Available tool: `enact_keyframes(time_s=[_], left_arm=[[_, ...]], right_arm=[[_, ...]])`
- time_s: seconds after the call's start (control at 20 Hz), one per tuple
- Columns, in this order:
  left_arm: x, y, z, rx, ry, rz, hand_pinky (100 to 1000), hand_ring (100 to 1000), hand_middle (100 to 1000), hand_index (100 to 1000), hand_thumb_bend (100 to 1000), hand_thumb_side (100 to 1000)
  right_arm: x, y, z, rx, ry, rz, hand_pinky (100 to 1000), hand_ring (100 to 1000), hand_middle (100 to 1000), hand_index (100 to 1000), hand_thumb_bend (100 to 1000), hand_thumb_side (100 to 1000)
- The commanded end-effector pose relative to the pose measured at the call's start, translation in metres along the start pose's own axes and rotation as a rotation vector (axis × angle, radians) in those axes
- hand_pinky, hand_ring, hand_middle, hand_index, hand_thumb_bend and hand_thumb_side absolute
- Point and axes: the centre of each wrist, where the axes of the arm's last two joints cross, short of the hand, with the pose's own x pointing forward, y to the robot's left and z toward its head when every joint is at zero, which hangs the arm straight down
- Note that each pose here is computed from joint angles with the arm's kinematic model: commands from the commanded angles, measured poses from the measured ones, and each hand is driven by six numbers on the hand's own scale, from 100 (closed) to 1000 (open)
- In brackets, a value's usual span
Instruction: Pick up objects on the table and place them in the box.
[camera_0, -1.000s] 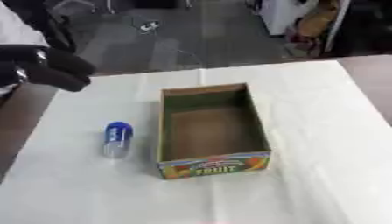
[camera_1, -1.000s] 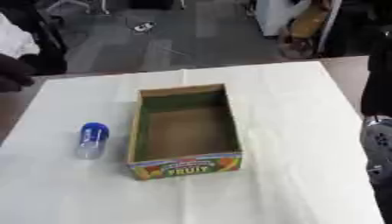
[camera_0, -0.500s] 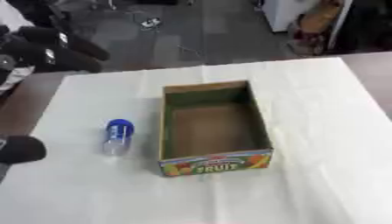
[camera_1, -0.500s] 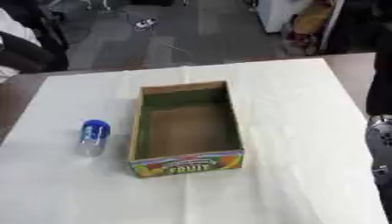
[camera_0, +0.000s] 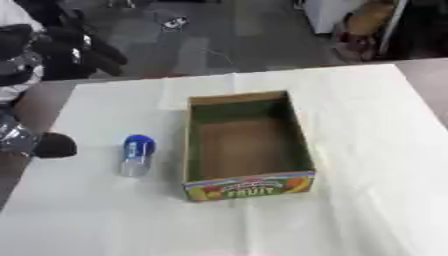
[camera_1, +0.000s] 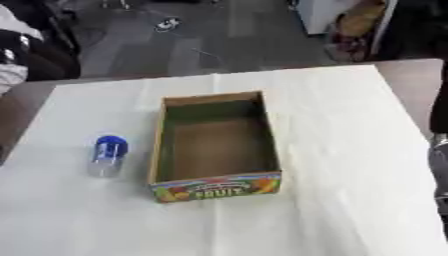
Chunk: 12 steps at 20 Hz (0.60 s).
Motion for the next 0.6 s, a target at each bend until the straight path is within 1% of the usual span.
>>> enact_keyframes(time_s=[0.05, 0.45, 0.6], left_arm=[[-0.008, 0.009, 0.004, -0.024, 0.037, -0.054, 680, 730, 836, 876, 629, 835], [-0.025, 0.012, 0.007, -0.052, 0.102, -0.130, 698, 735, 824, 877, 664, 820], [-0.032, 0.010, 0.008, -0.070, 0.128, -0.146, 703, 738, 824, 879, 704, 798]], right_arm=[[0.000, 0.001, -0.009, 0.137, -0.129, 0.050, 240, 311, 416, 519, 100, 1000], [-0.004, 0.003, -0.017, 0.144, -0.145, 0.036, 244, 310, 416, 519, 100, 1000], [-0.005, 0.004, -0.019, 0.144, -0.151, 0.031, 247, 310, 416, 518, 100, 1000]])
